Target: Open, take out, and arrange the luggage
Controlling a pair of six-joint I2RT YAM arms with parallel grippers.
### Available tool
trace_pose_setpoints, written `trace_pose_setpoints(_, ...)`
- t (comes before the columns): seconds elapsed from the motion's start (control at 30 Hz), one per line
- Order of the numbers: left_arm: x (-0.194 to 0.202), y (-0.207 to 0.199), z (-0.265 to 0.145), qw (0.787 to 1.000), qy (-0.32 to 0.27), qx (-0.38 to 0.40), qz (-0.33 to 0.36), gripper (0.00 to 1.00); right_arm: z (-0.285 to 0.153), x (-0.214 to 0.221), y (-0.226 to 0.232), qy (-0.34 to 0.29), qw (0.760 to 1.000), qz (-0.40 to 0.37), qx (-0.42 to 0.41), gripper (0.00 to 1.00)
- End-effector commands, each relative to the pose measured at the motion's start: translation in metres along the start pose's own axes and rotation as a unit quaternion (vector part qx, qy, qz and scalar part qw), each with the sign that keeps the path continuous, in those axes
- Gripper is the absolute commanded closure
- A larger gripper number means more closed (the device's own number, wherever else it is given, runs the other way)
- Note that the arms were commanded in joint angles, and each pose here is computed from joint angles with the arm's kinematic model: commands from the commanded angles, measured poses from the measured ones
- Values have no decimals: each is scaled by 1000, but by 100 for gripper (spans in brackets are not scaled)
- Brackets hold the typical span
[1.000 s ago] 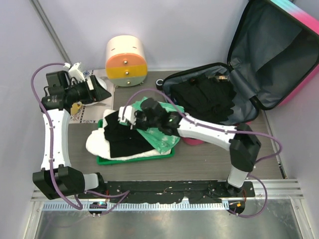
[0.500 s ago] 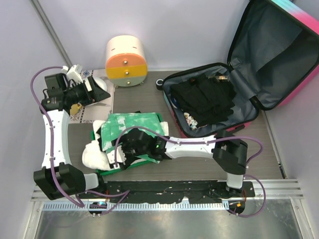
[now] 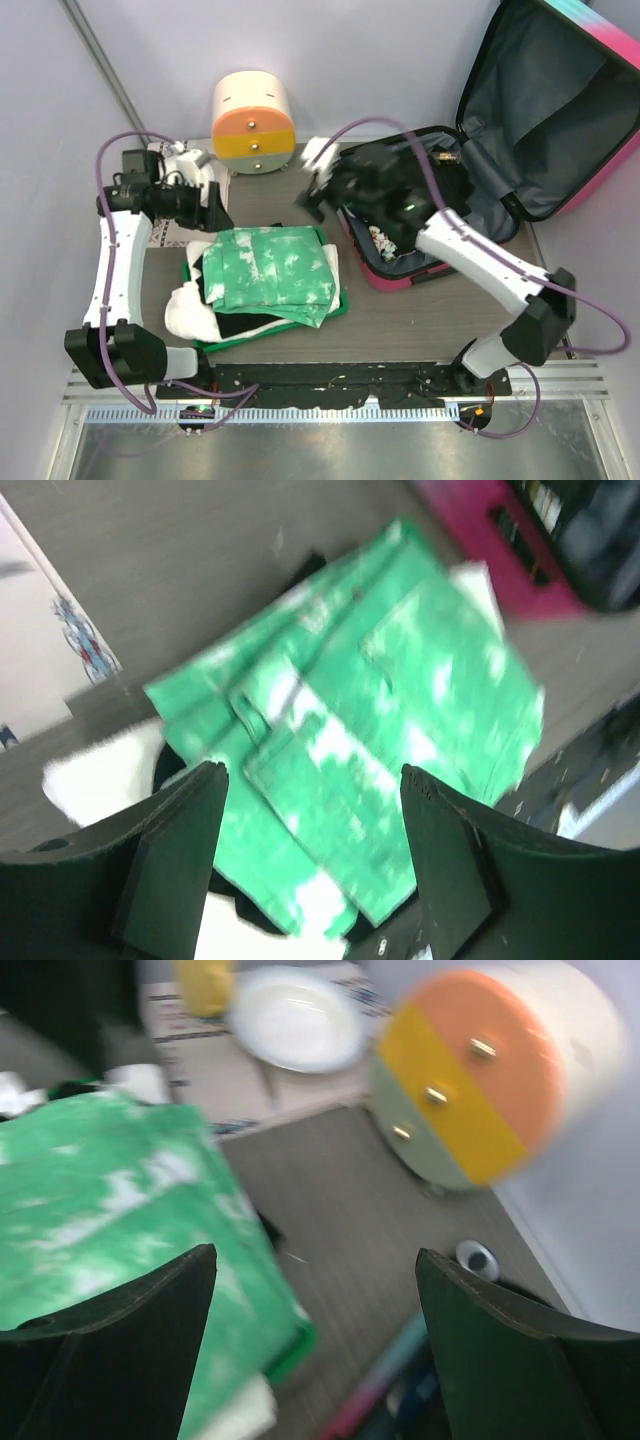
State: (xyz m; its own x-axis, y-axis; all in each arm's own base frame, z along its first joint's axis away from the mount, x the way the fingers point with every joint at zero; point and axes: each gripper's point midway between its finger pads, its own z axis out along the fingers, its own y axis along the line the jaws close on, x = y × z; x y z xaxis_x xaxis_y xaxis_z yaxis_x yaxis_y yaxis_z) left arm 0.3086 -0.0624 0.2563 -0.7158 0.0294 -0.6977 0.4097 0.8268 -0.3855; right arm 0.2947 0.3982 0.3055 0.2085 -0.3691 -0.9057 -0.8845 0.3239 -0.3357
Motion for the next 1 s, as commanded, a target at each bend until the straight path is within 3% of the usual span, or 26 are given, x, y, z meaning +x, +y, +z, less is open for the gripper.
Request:
trace_pose_setpoints(0.0,66,-5,-6,982,148,0,120,27,-77,44,-83,47,981,166,86,14)
trace_pose_setpoints(0.17,111,-20,-6,956,215,22,197,29,-132,99,-131,99,953,234,164,14)
trace_pose_setpoints(0.3,135,-16,13,931,250,-9,267,31,-160,153,-155,171,927,257,211,17)
trace_pose_setpoints(0.5,144,4,55,930,273,-23,243,39,-181,213,-171,250,875,330,250,18)
trace_pose_setpoints(0.53,138,8,62,932,264,-32,247,40,-190,235,-178,266,858,355,259,18)
trace_pose_setpoints(0.67,131,15,75,931,256,-42,256,41,-210,266,-200,285,825,395,285,21)
trace_pose_setpoints(0.8,114,10,73,932,234,-36,275,39,-217,285,-213,304,810,401,301,21)
trace_pose_setpoints(0.97,75,-36,50,948,171,23,268,30,-202,288,-216,285,806,433,287,21)
